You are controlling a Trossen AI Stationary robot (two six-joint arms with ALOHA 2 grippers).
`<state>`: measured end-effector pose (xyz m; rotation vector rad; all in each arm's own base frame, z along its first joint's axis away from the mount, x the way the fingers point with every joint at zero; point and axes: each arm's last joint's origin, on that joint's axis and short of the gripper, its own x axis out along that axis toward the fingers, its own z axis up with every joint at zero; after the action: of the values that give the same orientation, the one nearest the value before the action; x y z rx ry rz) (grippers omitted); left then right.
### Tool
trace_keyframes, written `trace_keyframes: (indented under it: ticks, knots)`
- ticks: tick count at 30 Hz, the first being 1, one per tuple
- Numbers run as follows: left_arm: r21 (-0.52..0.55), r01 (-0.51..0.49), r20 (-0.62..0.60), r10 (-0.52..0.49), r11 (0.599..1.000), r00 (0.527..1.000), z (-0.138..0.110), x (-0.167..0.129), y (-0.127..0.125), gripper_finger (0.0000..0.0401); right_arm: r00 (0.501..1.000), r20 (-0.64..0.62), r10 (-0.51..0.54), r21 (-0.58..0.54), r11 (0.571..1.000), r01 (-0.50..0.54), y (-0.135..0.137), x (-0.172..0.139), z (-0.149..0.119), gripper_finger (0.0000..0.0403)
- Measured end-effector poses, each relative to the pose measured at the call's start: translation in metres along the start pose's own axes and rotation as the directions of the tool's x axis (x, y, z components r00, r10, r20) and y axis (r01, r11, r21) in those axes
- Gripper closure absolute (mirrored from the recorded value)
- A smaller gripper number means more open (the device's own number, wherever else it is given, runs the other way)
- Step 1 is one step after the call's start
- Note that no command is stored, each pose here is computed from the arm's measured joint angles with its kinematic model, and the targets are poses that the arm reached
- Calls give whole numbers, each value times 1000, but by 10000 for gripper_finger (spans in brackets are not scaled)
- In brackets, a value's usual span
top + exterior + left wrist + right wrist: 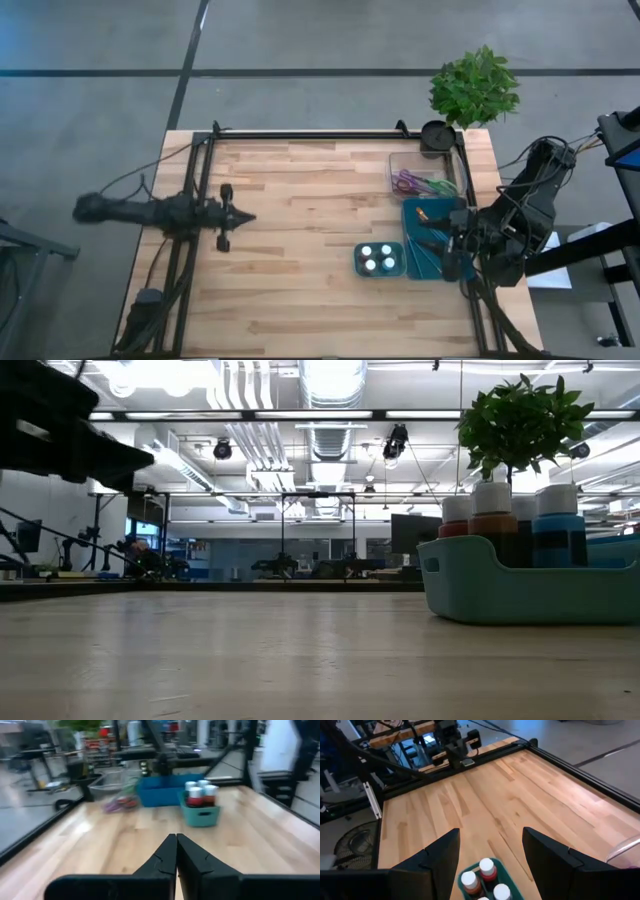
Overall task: Pick & Place Paint Supplies
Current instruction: Return to Home Position
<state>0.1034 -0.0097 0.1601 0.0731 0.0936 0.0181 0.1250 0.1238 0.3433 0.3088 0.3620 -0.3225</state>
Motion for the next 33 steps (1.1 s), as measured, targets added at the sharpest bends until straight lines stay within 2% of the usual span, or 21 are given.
trace_keyframes:
  ticks: [4,7,9,14,22,30,33]
  knots:
    - [34,18,-24,-17,999,1000,1,-2,-15,389,1000,2,0,-2,1000,0,1,0,0,191]
    - [50,-81,-63,84,996,994,2,-4,-14,388,1000,10,-3,-16,1000,3,1,0,0,192]
    - [52,-98,-76,101,994,992,2,-4,-13,388,1000,14,-5,-29,1000,6,1,0,0,192]
    - [47,0,-58,2,999,998,4,-6,-11,388,1000,18,-5,-57,998,6,1,0,1,192]
    - [25,73,-29,-72,997,997,5,-6,-11,397,999,33,17,-75,997,-14,4,0,3,192]
    - [28,75,-26,-74,997,997,4,-5,-10,398,999,39,26,-95,995,-22,6,0,3,192]
    - [6,89,24,-89,996,996,1,-3,-12,398,999,38,24,-99,995,-20,6,1,2,192]
